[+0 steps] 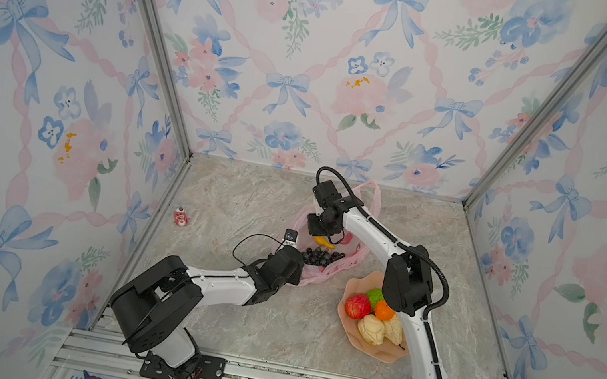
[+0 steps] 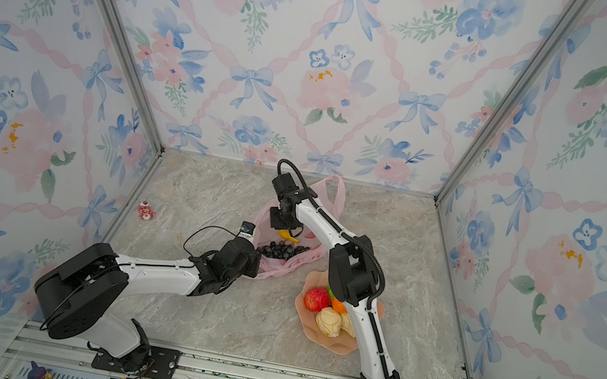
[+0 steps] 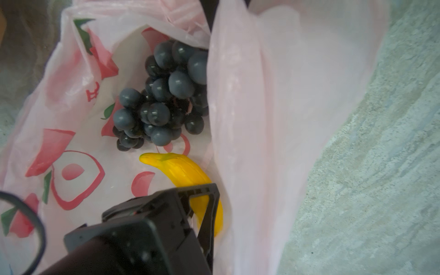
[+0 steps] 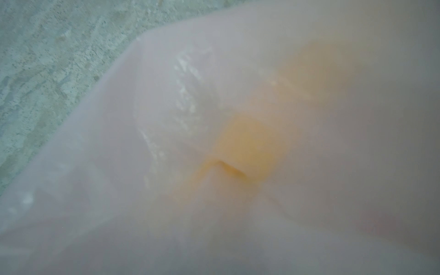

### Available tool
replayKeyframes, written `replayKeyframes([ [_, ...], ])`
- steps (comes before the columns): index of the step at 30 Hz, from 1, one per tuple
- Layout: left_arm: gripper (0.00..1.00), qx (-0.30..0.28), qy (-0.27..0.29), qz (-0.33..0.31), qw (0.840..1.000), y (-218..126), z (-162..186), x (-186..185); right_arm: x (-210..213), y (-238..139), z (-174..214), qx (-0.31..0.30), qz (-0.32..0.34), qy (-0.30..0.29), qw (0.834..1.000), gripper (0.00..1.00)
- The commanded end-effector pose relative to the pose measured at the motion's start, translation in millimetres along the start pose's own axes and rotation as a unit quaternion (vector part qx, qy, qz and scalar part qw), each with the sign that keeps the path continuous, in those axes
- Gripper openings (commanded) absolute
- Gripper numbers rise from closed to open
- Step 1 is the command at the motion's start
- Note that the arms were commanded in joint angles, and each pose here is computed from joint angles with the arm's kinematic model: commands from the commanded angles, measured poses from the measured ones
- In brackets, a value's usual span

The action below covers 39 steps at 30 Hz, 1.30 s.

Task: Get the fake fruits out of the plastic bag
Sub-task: 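Hold the banana with the right gripper while the left gripper pulls the bag edge away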

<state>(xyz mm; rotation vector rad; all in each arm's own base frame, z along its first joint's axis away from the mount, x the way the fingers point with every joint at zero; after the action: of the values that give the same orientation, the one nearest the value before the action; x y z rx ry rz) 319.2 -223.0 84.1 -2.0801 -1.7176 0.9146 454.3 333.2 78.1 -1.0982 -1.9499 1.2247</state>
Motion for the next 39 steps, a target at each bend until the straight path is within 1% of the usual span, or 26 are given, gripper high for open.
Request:
replayKeyframes([
  [1, 0.00, -0.003, -0.026, -0.018, 0.999, 6.5, -8.8, 7.5, 4.1, -48.7, -27.2, -0.052, -0.018, 0.004, 0.998, 0.20],
  [4, 0.00, -0.004, -0.051, -0.024, 0.998, 10.1, -15.4, 16.5, 5.0, -59.3, -28.7, -0.060, -0.024, 0.012, 0.998, 0.20],
  [10, 0.00, -0.016, -0.065, -0.036, 0.997, 13.2, -28.5, 19.2, 10.4, -73.5, -24.1, -0.068, -0.045, 0.054, 0.995, 0.21],
  [14, 0.00, -0.027, -0.091, -0.046, 0.994, 13.2, -36.7, 27.3, 19.6, -70.7, -14.7, -0.064, -0.076, 0.084, 0.991, 0.21],
  [16, 0.00, -0.034, -0.103, -0.054, 0.993, 13.1, -40.9, 33.3, 22.0, -63.5, -7.7, -0.055, -0.081, 0.087, 0.991, 0.21],
  [19, 0.00, -0.041, -0.116, -0.070, 0.990, 14.9, -45.4, 44.5, 29.7, -54.2, 2.0, -0.038, -0.090, 0.084, 0.992, 0.20],
  [22, 0.00, -0.054, -0.130, -0.095, 0.985, 13.8, -48.9, 60.0, 38.3, -53.6, 8.5, -0.029, -0.094, 0.076, 0.992, 0.20],
  [28, 0.00, -0.078, -0.175, -0.179, 0.965, 3.8, -46.8, 101.4, 57.1, -67.8, 14.4, -0.030, -0.113, 0.062, 0.991, 0.20],
  [31, 0.00, -0.088, -0.188, -0.202, 0.957, -2.4, -44.8, 114.4, 64.1, -78.9, 16.5, -0.036, -0.118, 0.057, 0.991, 0.20],
  [36, 0.00, -0.099, -0.202, -0.206, 0.952, -7.1, -46.4, 120.4, 79.0, -79.7, 21.1, -0.031, -0.134, 0.052, 0.989, 0.21],
  [39, 0.00, -0.101, -0.204, -0.172, 0.958, -4.6, -51.2, 110.1, 91.0, -66.8, 29.2, -0.005, -0.141, 0.040, 0.989, 0.20],
])
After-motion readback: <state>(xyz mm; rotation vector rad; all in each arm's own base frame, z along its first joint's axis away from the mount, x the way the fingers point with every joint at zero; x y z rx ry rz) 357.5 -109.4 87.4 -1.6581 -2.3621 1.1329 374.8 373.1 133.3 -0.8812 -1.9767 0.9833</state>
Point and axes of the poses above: each gripper's point midway between its finger pads, its own y axis out along the fingers, its own x axis along the line the jaws close on, z = x × y, the point moved 1 cm from there along -y, back along the fingers, and after that the axes turned 11 degrees about -y, right-handed, at the moved point
